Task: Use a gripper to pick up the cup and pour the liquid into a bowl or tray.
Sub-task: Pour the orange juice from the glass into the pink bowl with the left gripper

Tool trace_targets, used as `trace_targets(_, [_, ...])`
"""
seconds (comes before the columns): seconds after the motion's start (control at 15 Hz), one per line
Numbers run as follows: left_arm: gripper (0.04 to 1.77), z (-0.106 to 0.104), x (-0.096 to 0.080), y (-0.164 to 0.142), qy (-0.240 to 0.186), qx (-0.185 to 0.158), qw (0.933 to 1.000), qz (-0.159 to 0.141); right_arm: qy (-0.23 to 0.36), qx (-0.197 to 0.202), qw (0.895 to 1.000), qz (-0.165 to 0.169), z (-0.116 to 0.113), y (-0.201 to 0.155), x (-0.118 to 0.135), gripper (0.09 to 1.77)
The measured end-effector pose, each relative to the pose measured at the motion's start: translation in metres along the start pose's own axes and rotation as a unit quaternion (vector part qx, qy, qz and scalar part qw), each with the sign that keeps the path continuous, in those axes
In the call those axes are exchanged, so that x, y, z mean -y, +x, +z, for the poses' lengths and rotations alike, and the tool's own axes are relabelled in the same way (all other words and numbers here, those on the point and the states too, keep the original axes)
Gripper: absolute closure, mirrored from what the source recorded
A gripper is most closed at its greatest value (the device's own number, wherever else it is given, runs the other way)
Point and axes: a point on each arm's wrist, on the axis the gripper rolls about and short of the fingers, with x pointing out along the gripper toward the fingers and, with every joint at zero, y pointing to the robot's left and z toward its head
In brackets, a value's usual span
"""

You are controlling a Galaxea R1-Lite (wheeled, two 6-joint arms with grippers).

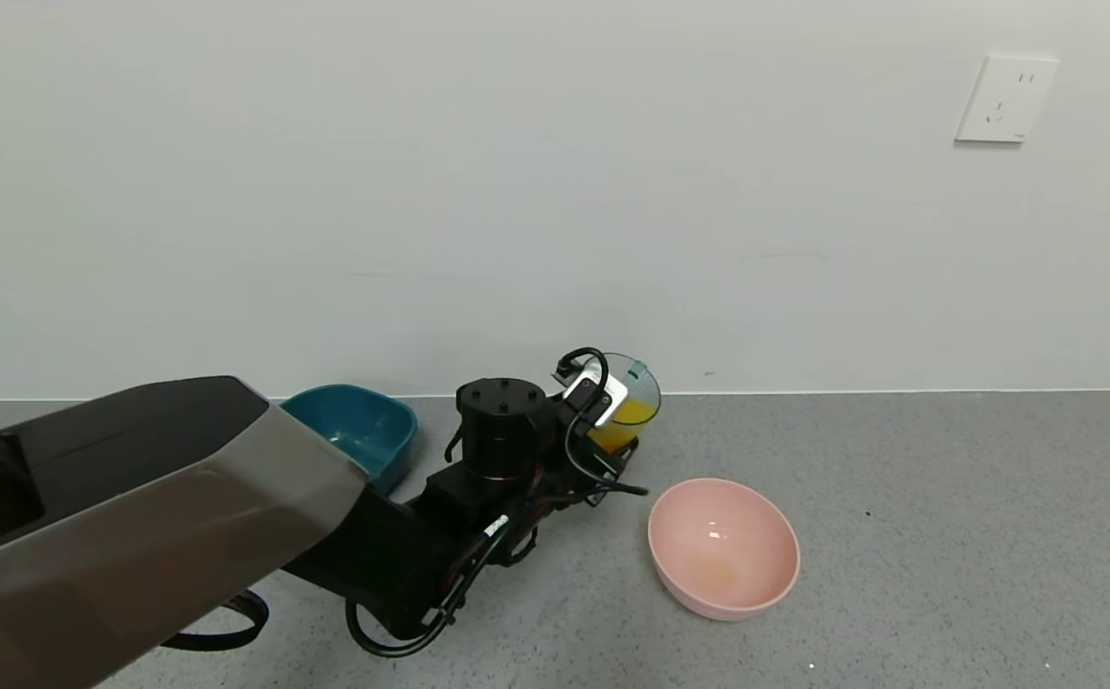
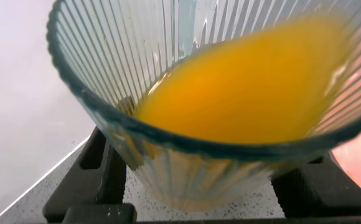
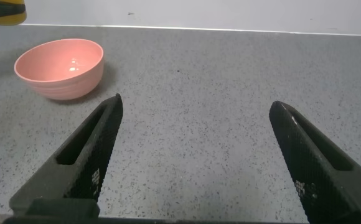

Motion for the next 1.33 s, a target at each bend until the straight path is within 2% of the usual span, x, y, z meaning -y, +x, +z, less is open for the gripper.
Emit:
trace_targets(0.67, [0.52,-0.001,0.016,0.002,0.033,-0.005,0.9992,-0.021,0.000,0.000,1.000,0.000,0.000,0.000,0.000,0.15])
trace_targets(1.0, [0.52,0.001,0.021,0.001,0.040,-0.003,0.9987,-0.032,0.000,0.000,1.000,0.000,0.000,0.000,0.000,0.15])
trace_targets(1.33, [0.52,0.001,0.023,0.001,0.065,-0.006,0.9971,-0.039,0.000,0.000,1.000,0.000,0.000,0.000,0.000,0.15])
